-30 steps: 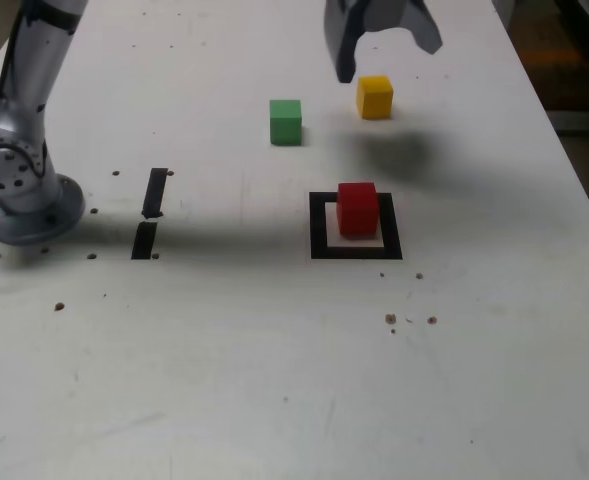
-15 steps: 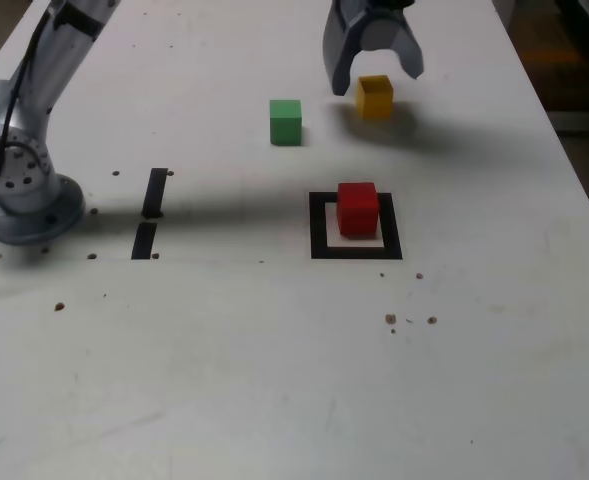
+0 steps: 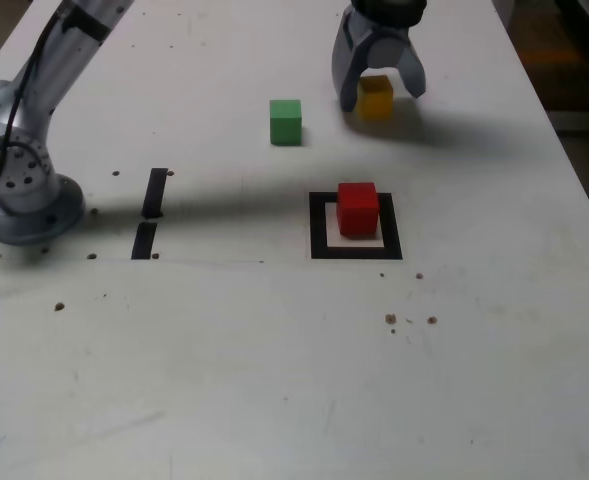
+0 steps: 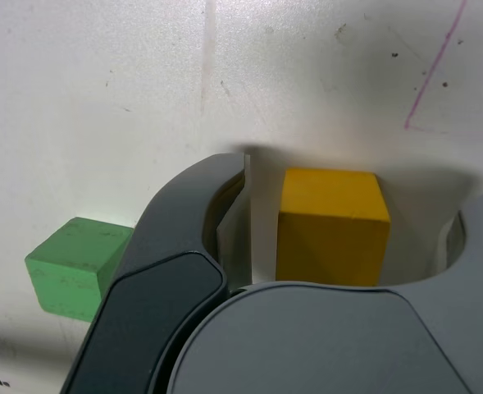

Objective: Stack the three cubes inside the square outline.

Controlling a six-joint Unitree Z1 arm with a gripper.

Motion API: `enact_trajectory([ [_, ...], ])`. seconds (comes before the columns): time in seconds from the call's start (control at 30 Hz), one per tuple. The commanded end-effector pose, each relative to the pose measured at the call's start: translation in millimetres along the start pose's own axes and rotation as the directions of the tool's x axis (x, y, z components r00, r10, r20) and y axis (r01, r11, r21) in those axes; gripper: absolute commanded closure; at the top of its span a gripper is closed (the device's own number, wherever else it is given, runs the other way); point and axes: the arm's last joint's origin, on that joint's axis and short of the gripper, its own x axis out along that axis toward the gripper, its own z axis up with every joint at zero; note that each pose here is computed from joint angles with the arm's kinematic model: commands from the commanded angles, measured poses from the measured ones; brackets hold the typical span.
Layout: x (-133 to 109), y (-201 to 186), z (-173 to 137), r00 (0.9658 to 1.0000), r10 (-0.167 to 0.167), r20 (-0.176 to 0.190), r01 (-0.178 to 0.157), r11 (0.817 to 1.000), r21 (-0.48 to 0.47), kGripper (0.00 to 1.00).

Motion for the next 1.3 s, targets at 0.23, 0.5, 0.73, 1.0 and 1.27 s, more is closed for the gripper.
enact_trajectory([
  [0.23, 1.0, 2.5, 0.1, 0.9999, -0.016, 0.005, 0.016, 1.000, -0.008, 0.57],
  [0.5, -1.3, 1.1, -0.2, 0.9997, -0.021, 0.012, 0.021, 1.000, -0.009, 0.75],
  [0.73, -5.2, 0.0, -1.3, 0.9994, -0.025, 0.023, 0.025, 1.000, 0.007, 0.76],
  [1.0, -54.9, -23.1, -23.1, 0.9974, -0.003, 0.072, 0.001, 1.000, 0.029, 0.77],
  [1.27, -120.2, -128.2, -74.8, 0.9928, 0.029, 0.116, -0.042, 0.993, 0.107, 0.77],
])
